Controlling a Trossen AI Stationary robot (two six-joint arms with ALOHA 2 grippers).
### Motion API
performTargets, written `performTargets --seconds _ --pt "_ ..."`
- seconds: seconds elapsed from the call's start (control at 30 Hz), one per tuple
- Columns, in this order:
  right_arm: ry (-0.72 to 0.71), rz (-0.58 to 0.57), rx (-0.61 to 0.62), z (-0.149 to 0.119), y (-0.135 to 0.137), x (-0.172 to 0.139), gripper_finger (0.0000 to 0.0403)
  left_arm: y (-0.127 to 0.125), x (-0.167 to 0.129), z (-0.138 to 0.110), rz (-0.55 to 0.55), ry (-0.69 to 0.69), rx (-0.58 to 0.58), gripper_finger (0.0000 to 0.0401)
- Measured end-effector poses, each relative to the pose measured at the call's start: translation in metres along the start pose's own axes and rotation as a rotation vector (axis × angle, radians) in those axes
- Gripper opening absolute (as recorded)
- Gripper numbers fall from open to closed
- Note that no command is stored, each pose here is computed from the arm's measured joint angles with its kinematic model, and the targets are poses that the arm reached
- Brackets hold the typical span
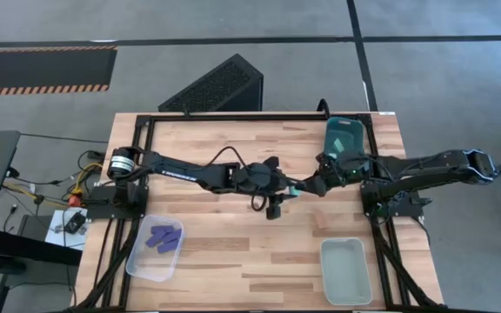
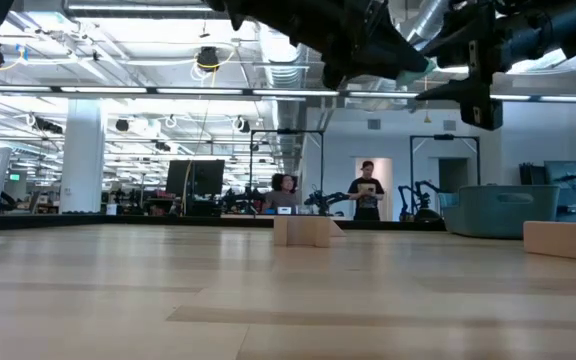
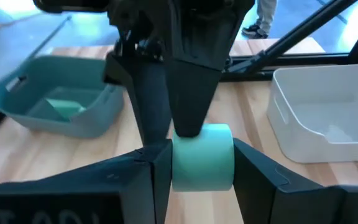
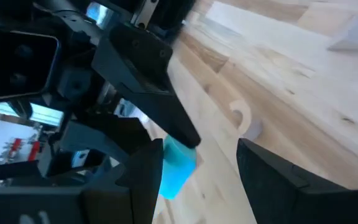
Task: Sort & place blocks by color
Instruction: Put the blue block into the blue bin
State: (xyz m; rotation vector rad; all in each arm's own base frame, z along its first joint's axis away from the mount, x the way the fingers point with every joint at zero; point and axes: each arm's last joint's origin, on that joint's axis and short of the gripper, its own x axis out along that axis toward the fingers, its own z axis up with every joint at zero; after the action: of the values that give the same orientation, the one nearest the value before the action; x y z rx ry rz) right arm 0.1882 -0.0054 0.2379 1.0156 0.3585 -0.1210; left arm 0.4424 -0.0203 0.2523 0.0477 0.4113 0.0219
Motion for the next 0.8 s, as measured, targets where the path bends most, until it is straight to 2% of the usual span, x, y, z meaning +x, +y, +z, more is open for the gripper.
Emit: performTargets --seconds 0.4,0.6,0.8 --pt "-0.084 0.128 0.008 0.008 0.012 -0.001 0.0225 0.004 -0.003 0.018 0.025 -0.043 0.159 0.0117" --pt "-0.080 0.125 0.017 0.008 0.012 -0.001 0.0225 0.015 -0.004 0.023 0.100 -0.043 0.168 0.0116" --pt "-0.093 0.122 0.031 0.010 0.011 -0.001 0.0222 0.023 -0.004 0.024 0.115 -0.045 0.162 0.0116"
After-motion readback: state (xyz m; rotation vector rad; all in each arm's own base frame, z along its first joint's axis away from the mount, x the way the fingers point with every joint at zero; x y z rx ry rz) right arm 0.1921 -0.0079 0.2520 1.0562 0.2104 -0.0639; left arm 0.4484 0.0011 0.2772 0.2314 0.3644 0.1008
